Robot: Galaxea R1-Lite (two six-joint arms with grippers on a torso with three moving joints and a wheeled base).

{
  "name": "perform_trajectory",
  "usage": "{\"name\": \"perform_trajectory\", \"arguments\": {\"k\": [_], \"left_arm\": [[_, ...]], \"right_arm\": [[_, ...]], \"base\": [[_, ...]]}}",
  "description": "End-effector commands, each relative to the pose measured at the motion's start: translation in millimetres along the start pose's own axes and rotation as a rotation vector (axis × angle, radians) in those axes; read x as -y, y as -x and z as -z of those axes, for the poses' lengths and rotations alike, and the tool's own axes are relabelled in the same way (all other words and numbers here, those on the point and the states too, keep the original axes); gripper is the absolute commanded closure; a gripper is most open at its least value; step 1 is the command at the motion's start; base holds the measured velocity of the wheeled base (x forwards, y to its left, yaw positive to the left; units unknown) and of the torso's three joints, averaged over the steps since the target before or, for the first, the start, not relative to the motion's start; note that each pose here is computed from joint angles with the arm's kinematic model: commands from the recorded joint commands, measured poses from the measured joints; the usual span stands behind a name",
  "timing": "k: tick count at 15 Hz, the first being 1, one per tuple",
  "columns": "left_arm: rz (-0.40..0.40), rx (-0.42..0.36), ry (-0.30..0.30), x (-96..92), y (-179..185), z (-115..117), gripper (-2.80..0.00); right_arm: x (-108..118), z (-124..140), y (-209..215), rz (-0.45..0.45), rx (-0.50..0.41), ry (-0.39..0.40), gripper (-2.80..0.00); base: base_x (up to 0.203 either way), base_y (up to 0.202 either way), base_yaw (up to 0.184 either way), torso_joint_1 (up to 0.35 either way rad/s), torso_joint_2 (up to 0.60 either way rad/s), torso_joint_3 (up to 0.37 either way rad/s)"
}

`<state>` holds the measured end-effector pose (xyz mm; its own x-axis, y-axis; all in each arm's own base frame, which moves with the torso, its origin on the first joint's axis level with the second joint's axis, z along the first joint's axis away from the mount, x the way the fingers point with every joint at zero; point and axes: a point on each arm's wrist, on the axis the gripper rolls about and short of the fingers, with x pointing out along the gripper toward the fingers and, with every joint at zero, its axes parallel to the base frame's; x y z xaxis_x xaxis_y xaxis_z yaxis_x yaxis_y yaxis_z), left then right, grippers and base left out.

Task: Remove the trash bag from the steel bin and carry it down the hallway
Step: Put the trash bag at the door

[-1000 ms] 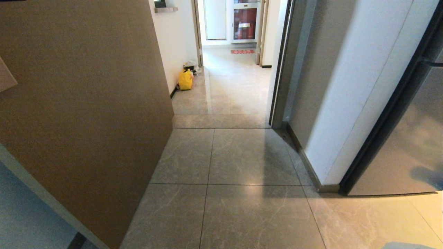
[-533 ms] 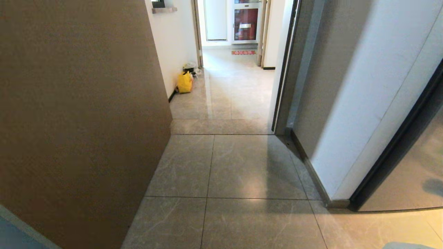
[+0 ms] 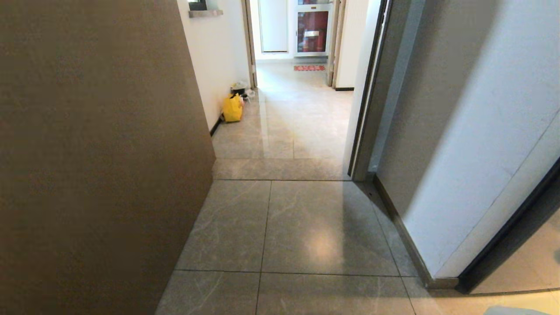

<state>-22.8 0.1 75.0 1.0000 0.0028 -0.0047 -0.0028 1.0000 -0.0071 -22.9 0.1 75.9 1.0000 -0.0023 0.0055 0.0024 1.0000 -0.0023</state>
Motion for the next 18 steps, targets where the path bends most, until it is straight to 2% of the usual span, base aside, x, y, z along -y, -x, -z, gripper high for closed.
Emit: {"name": "perform_trajectory", "arguments": {"k": [1, 18], "left_arm": [[0.0, 0.0, 0.001, 0.0, 0.0, 0.0, 0.0], [0.0, 0.0, 0.001, 0.0, 0.0, 0.0, 0.0]], "right_arm": [[0.0, -0.1, -0.1, -0.001, -0.001, 0.001, 0.0], [0.0, -0.1, -0.1, -0.001, -0.001, 0.001, 0.0]], "base": [[0.198, 0.0, 0.005, 0.002, 0.0, 0.002], [0.192, 0.0, 0.0, 0.002, 0.0, 0.001]]}}
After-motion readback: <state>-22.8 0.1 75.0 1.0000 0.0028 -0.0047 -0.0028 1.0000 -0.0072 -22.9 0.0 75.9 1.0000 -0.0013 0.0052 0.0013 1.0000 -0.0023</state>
